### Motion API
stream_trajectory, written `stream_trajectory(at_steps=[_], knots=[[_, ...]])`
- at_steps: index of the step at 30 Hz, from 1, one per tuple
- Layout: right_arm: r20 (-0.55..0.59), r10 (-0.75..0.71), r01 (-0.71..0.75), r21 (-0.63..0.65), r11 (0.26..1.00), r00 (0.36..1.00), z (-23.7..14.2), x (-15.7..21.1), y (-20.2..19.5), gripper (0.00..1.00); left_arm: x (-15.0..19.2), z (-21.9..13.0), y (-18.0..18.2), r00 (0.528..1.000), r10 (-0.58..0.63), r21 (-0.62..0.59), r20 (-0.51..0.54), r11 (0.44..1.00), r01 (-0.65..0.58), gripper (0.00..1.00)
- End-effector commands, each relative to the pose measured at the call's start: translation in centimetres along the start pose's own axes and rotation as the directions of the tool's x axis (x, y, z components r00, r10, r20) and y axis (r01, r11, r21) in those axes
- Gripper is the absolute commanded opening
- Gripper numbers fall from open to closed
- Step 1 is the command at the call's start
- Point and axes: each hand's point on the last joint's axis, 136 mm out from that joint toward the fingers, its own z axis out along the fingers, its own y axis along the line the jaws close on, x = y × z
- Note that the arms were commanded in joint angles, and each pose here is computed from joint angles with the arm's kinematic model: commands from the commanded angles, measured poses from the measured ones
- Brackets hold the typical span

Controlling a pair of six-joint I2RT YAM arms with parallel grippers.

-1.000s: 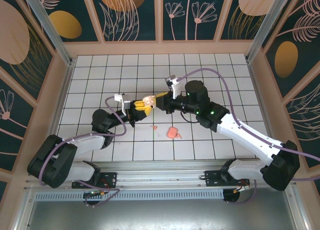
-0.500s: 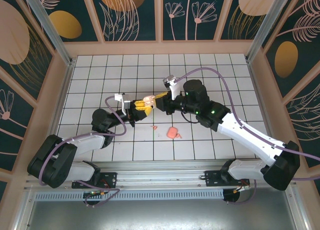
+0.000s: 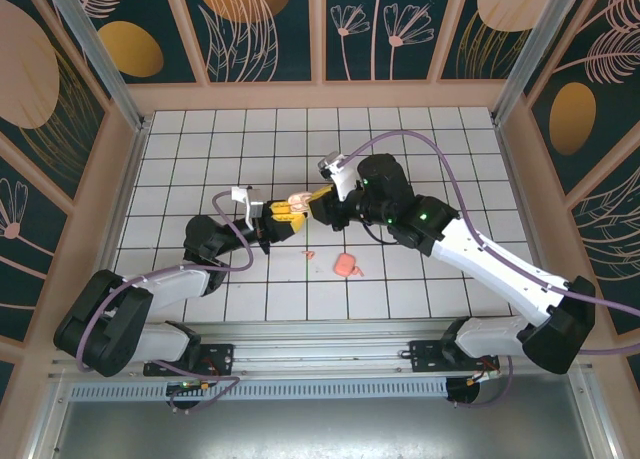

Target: Insert wireless bluetooth earbuds into charging case

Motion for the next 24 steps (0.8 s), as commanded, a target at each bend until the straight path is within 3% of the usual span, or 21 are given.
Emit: stream_trajectory(at_steps=[1,8,11,18,24], knots=[[-0.052,-0.051,0.049,-0.049,0.998,0.997,0.0,0.8,1.2,0.2,-2.7,0.5,-0.9,0.994,0.094,0.032,0.054,0.995,-0.096,0.09],[-0.082,-0.104,0.1,-0.05,0.994,0.991,-0.1,0.8,1.2,0.21,-2.6,0.5,-1.0,0.994,0.099,0.038,0.048,0.994,-0.101,0.09],[-0.073,-0.107,0.104,-0.046,0.994,0.992,-0.3,0.4,1.3,0.26,-2.6,0.6,-1.0,0.994,0.097,0.038,0.046,0.994,-0.099,0.09],[0.014,-0.079,0.08,-0.068,0.994,0.997,-1.8,-1.6,2.0,0.4,-2.2,0.5,-0.8,0.994,0.103,0.027,0.026,0.994,-0.103,0.09],[0.108,0.01,-0.001,-0.08,0.997,0.994,-4.0,-3.1,1.9,0.41,-1.6,0.4,0.0,0.994,0.11,-0.018,0.002,0.994,-0.11,0.09]])
